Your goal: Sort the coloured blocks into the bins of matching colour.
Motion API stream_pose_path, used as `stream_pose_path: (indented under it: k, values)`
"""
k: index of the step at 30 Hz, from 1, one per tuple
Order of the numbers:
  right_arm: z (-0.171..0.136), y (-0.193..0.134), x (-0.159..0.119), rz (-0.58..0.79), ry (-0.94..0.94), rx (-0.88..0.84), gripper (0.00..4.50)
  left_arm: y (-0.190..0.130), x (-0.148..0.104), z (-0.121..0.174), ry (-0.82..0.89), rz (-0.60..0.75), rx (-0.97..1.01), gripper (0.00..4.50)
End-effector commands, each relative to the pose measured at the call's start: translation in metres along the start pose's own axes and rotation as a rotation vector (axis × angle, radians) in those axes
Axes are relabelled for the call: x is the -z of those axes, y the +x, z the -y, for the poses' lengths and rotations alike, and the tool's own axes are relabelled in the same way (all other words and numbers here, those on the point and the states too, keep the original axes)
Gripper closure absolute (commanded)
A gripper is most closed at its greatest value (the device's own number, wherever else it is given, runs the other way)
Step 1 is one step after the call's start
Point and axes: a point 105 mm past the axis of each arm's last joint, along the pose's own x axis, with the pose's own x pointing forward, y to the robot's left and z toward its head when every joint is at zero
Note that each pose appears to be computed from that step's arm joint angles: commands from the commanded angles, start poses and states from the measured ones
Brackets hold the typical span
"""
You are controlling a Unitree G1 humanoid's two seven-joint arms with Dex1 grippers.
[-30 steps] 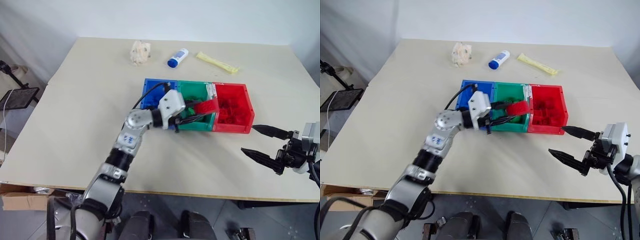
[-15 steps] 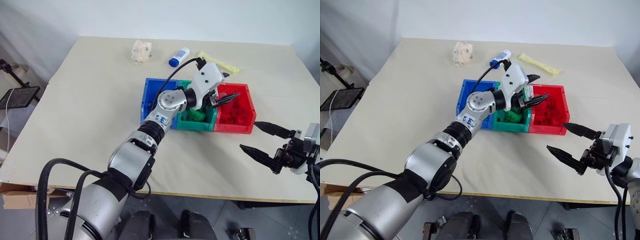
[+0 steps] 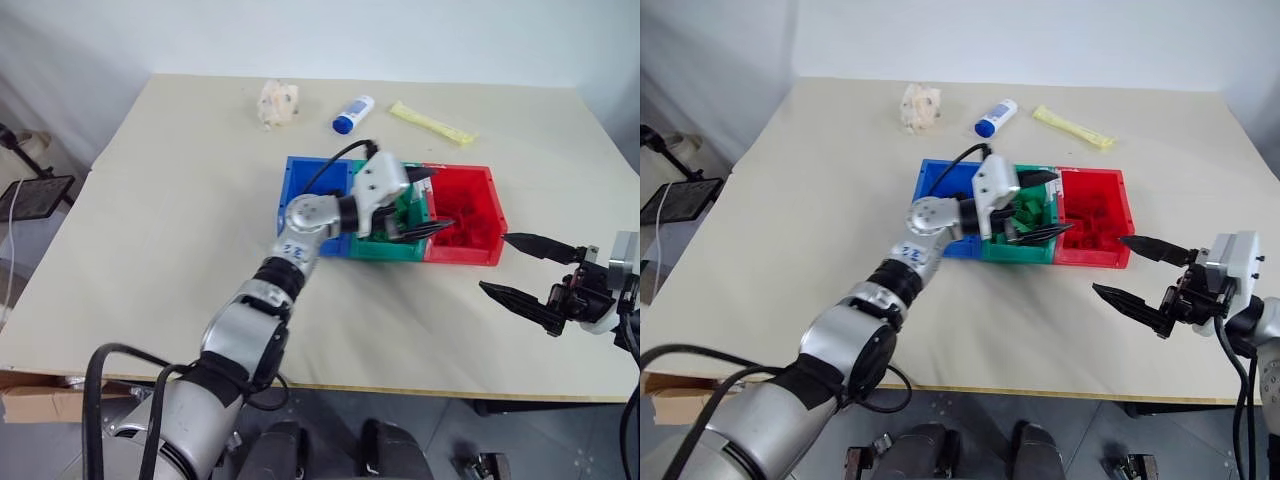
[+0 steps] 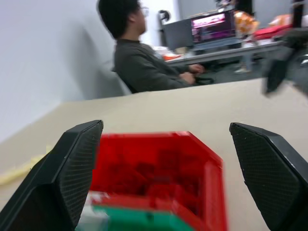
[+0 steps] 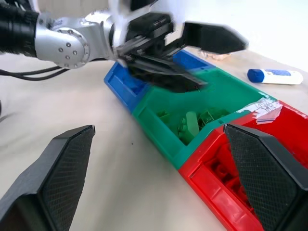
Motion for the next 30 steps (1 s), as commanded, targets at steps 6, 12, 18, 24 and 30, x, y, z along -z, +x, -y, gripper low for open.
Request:
stream_pose_path:
  k: [6, 12, 18, 24, 30]
  values:
    - [0.011, 0.008, -0.002, -0.038, -0.024, -0.124, 0.0, -0.095, 0.02, 0.026, -0.079, -0.152, 0.086, 0.03]
    - [0.019, 0.016, 0.002, -0.079, -0.018, -0.207, 0.0, -0.172, 0.027, 0.05, -0.179, -0.253, 0.032, 0.03]
    - [0.024, 0.012, 0.009, -0.126, -0.004, -0.239, 0.0, -0.232, 0.026, 0.049, -0.211, -0.36, -0.068, 0.03]
    - [0.029, 0.004, 0.018, -0.159, 0.001, -0.22, 0.0, -0.248, 0.018, 0.026, -0.207, -0.349, -0.195, 0.03]
    - [0.028, -0.002, 0.02, -0.142, 0.0, -0.168, 0.0, -0.247, 0.015, 0.021, -0.226, -0.321, -0.215, 0.03]
